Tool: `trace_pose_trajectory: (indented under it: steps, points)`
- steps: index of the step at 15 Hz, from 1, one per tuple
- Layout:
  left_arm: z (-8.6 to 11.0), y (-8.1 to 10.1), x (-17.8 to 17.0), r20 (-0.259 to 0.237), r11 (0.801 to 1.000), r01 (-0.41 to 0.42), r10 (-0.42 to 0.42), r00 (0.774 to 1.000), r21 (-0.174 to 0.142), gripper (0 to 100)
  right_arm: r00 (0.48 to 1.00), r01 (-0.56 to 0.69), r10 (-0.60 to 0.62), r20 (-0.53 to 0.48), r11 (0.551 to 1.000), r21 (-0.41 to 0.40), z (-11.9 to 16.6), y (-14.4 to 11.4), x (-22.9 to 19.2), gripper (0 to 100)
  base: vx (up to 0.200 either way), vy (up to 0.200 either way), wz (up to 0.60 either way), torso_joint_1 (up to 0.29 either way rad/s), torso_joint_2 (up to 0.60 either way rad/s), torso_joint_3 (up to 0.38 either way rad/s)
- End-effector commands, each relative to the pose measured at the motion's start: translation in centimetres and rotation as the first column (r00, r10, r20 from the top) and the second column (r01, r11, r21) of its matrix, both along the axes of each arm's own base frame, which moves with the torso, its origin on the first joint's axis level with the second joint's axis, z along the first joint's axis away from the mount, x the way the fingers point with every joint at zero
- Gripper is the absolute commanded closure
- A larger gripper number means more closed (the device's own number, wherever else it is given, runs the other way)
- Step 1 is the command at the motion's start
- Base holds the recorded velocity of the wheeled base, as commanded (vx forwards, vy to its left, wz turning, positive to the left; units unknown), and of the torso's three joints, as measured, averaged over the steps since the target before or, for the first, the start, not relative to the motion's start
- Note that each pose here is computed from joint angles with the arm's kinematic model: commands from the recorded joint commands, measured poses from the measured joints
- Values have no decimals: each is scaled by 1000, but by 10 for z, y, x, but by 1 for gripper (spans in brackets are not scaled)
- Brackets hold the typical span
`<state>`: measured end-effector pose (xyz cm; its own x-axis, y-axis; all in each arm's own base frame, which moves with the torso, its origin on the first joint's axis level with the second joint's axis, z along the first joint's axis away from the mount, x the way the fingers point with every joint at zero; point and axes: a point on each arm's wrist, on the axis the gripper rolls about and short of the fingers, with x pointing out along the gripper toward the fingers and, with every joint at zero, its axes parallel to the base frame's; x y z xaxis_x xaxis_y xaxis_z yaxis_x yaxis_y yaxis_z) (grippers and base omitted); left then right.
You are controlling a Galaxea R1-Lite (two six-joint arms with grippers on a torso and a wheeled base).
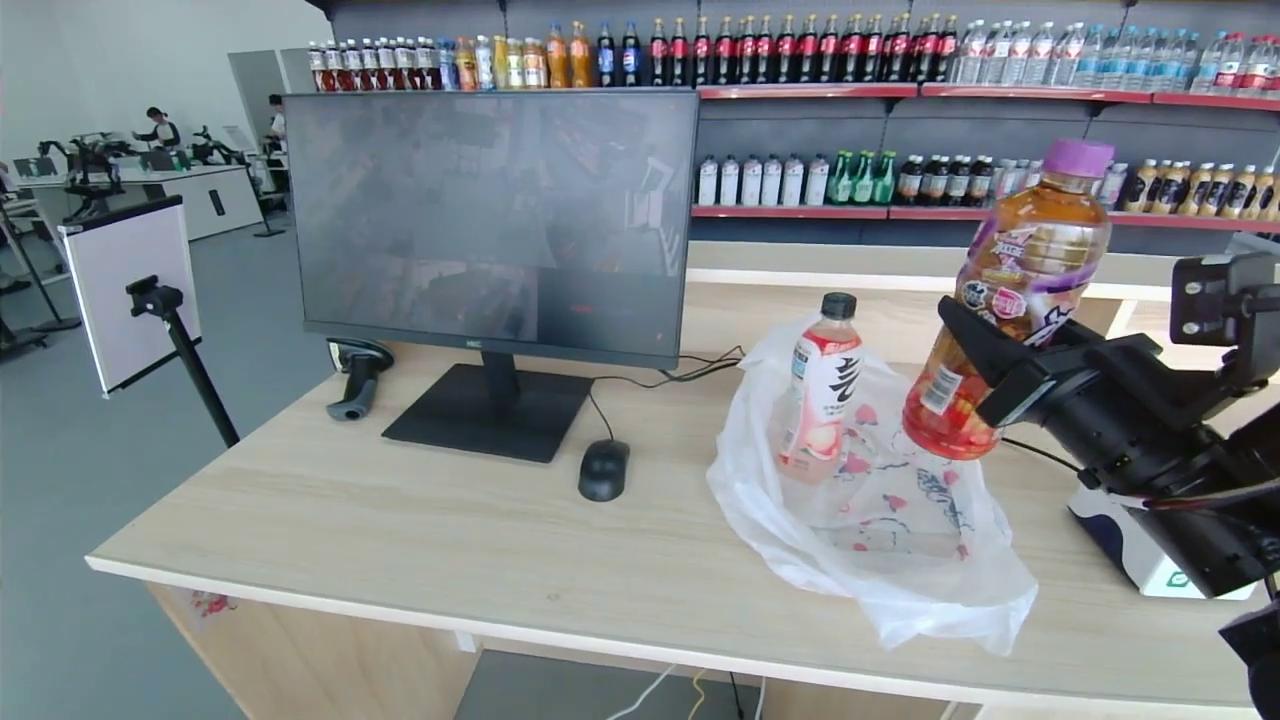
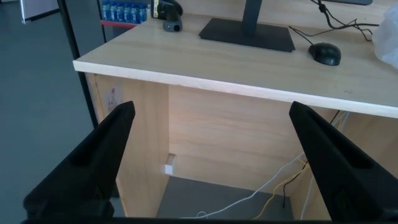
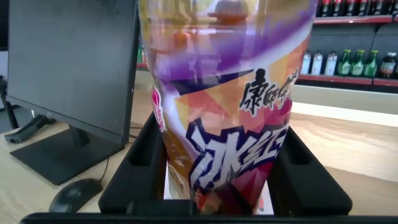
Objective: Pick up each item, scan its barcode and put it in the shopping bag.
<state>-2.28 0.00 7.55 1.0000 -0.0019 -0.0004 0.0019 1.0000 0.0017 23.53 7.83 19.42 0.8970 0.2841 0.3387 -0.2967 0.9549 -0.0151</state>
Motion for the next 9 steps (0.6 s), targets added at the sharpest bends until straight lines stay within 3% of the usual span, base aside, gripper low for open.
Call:
trace_pose_trajectory:
  steps: [1, 9]
  points:
    - [0, 0, 0, 0, 1000, 0, 0, 1000, 0, 0, 1000, -1, 1, -16, 1000, -5, -3, -1, -2, 100, 0, 0, 0, 0, 0, 0]
    - [0, 0, 0, 0, 1000, 0, 0, 1000, -2, 0, 996, 23, -26, -84, 999, -30, -22, -1, 19, 100, 0, 0, 0, 0, 0, 0]
